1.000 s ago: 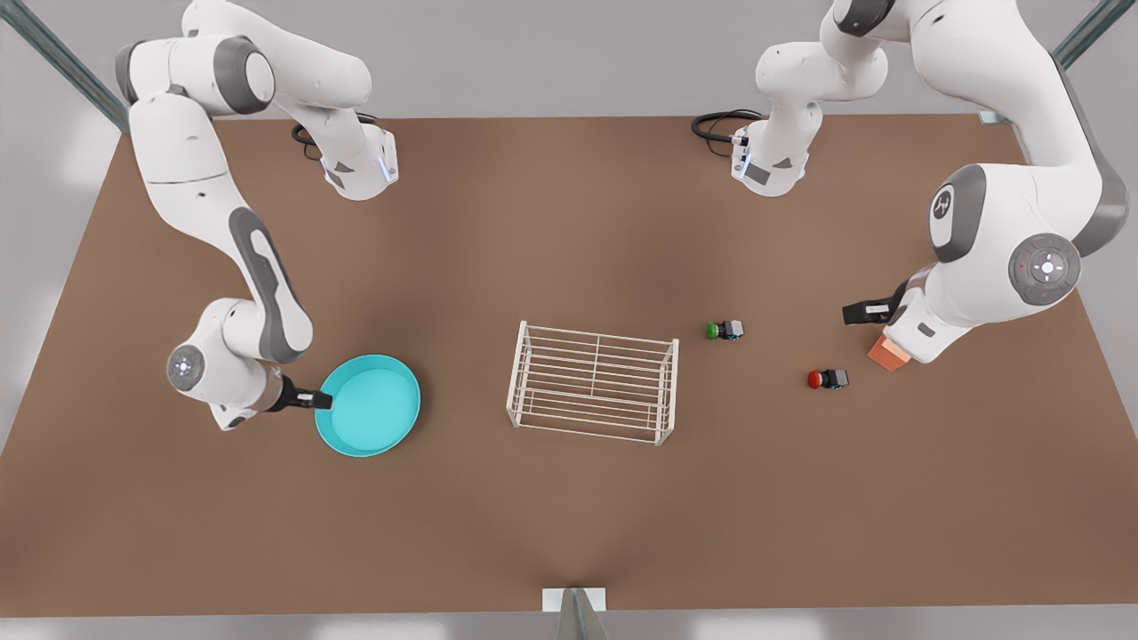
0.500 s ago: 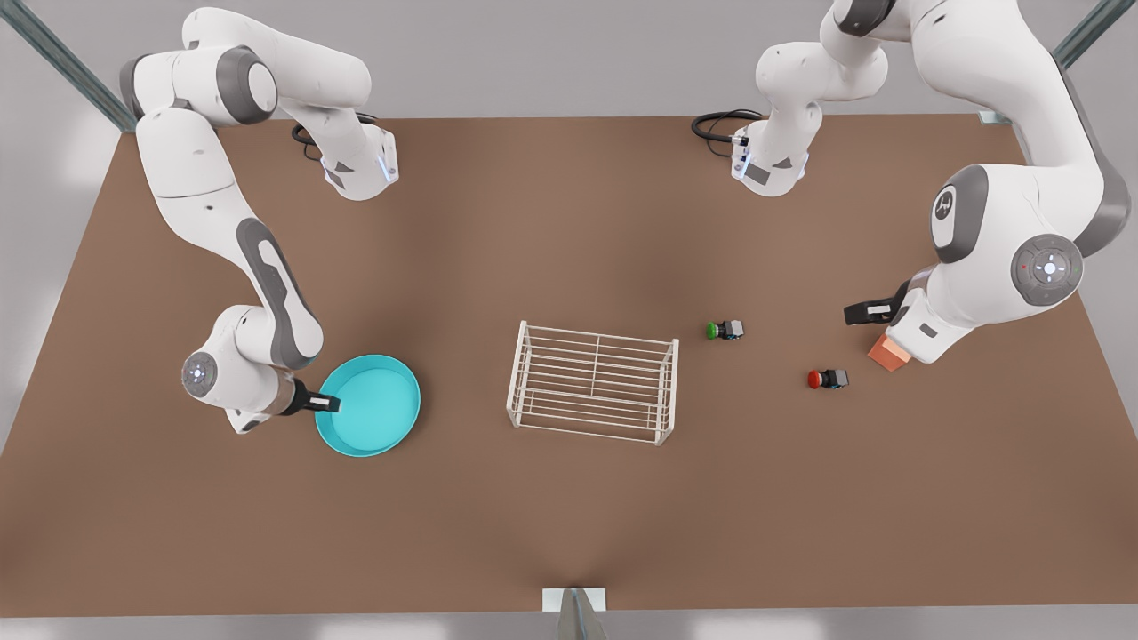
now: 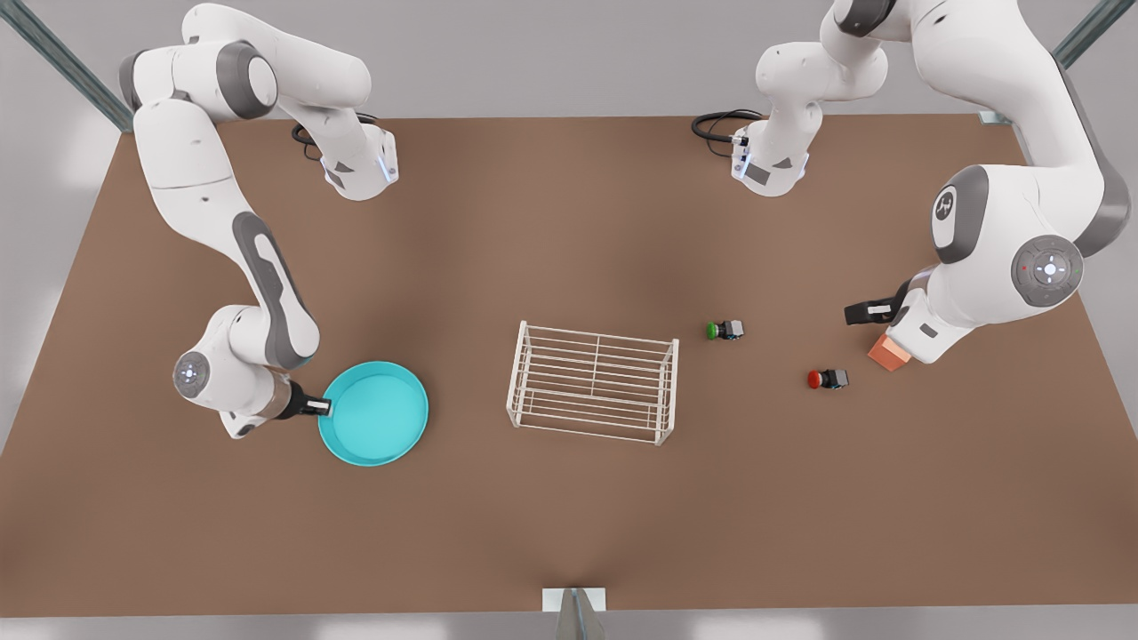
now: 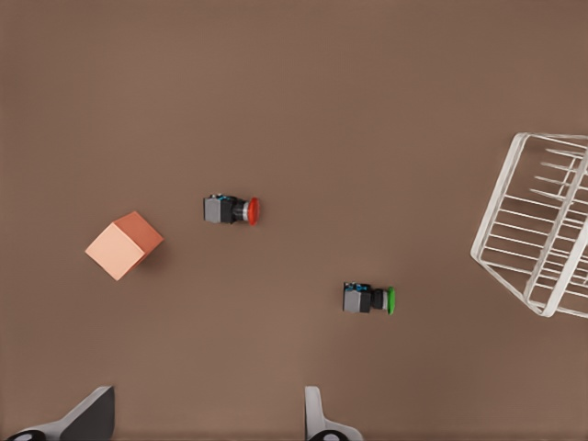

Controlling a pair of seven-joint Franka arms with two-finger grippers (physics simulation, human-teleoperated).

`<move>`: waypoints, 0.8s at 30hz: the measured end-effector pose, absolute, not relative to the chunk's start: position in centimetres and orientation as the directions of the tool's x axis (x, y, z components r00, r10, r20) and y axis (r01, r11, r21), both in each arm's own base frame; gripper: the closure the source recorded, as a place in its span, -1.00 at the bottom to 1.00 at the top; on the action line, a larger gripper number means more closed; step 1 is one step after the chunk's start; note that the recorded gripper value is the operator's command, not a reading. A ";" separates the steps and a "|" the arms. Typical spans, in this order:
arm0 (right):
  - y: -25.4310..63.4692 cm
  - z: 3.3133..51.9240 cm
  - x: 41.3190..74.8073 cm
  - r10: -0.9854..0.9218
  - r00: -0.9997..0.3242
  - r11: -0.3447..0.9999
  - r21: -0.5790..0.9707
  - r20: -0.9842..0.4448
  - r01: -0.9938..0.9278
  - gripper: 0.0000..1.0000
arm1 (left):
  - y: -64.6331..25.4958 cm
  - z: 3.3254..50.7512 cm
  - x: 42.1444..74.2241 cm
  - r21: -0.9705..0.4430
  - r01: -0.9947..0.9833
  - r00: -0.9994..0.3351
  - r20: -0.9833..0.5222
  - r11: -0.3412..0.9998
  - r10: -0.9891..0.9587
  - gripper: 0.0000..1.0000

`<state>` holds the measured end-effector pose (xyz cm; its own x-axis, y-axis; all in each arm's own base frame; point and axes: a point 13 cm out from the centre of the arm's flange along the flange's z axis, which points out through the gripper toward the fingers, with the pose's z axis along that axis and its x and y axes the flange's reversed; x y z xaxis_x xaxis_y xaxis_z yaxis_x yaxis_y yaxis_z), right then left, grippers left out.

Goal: Place the plate on the shelf with right arm and place the red button switch in the plate with left arm

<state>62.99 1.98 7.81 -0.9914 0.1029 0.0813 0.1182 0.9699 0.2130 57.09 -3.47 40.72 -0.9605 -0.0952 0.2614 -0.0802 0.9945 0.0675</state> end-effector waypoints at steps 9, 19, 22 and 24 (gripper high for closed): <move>2.9 14.1 66.9 0.082 -0.996 0.966 0.245 0.025 0.086 0.57 | -3.5 40.5 57.1 0.068 -0.081 -0.959 0.266 0.994 -0.096 -1.00; 8.8 22.3 71.1 0.085 -0.996 0.913 0.403 -0.026 0.067 0.57 | -3.5 40.4 57.1 0.069 -0.081 -0.959 0.267 0.994 -0.097 -1.00; 12.3 24.0 71.4 0.058 -0.998 0.891 0.452 -0.032 0.037 0.57 | -3.2 40.4 57.2 0.069 -0.086 -0.959 0.266 0.994 -0.102 -1.00; 14.8 25.1 71.5 0.040 -0.999 0.875 0.484 -0.038 0.017 0.57 | -3.1 40.4 57.2 0.069 -0.088 -0.959 0.265 0.994 -0.104 -1.00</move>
